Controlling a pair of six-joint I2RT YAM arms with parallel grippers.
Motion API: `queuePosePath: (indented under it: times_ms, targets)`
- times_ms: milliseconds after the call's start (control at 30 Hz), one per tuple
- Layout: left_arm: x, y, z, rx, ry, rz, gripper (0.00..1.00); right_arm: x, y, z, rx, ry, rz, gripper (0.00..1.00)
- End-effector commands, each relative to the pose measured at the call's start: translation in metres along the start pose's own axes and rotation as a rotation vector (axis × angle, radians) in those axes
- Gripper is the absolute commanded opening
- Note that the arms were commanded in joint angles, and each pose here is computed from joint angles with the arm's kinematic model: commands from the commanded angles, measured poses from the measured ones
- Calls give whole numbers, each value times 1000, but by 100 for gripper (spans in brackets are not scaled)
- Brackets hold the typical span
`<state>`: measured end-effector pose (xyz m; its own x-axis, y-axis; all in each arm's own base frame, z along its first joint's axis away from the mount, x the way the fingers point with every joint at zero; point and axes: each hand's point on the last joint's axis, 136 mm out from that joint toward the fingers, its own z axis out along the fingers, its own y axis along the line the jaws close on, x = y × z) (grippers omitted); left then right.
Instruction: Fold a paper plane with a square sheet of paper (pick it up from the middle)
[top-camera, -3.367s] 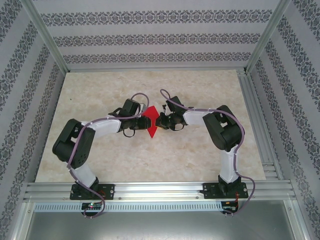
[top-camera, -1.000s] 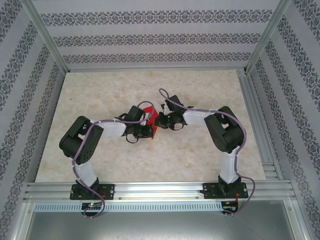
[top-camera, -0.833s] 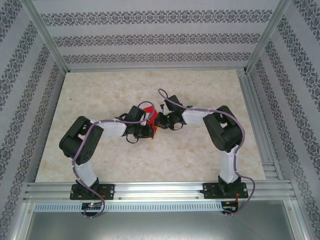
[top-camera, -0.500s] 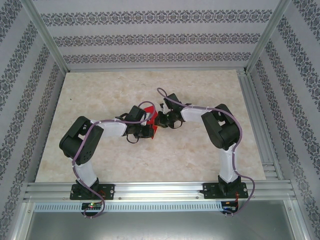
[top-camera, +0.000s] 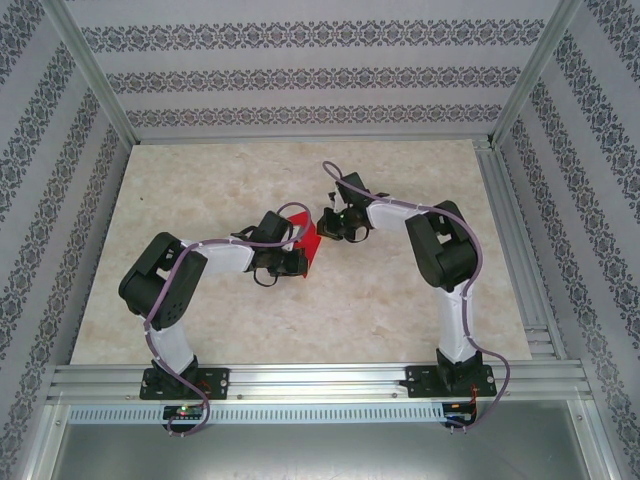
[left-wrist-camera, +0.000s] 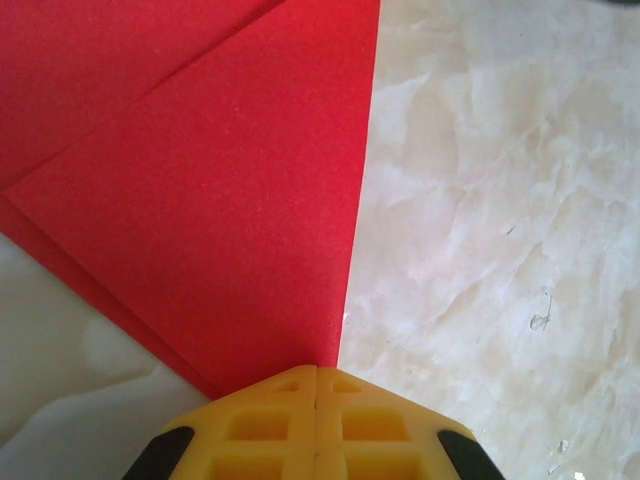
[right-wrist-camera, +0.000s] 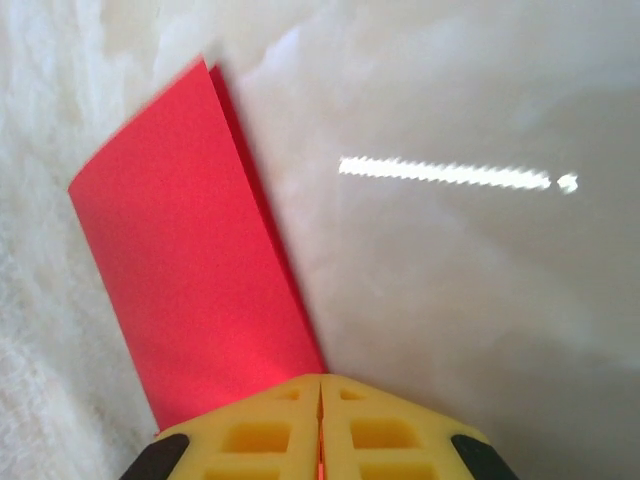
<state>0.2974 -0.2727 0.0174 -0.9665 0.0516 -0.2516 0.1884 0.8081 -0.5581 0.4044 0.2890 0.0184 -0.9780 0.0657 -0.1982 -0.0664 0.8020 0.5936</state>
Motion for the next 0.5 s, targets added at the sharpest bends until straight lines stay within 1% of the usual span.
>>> queuePosePath:
  times_ms: [0,67,133,300,467]
  targets:
    - [41,29,6,-126,136,-26,5,-17,13,-28,3,-87,-53,10]
    - [40,29,6,-127,131,-27,5,-12,20,-34,-23,-91,-58,10]
    - [38,28,6,-124,126,-25,5,1,24,-33,-38,-72,-64,10]
    - [37,27,6,-125,122,-27,5,37,33,-14,-83,7,-64,10]
    - [36,27,5,-125,118,-26,4,49,37,2,-101,50,-55,10]
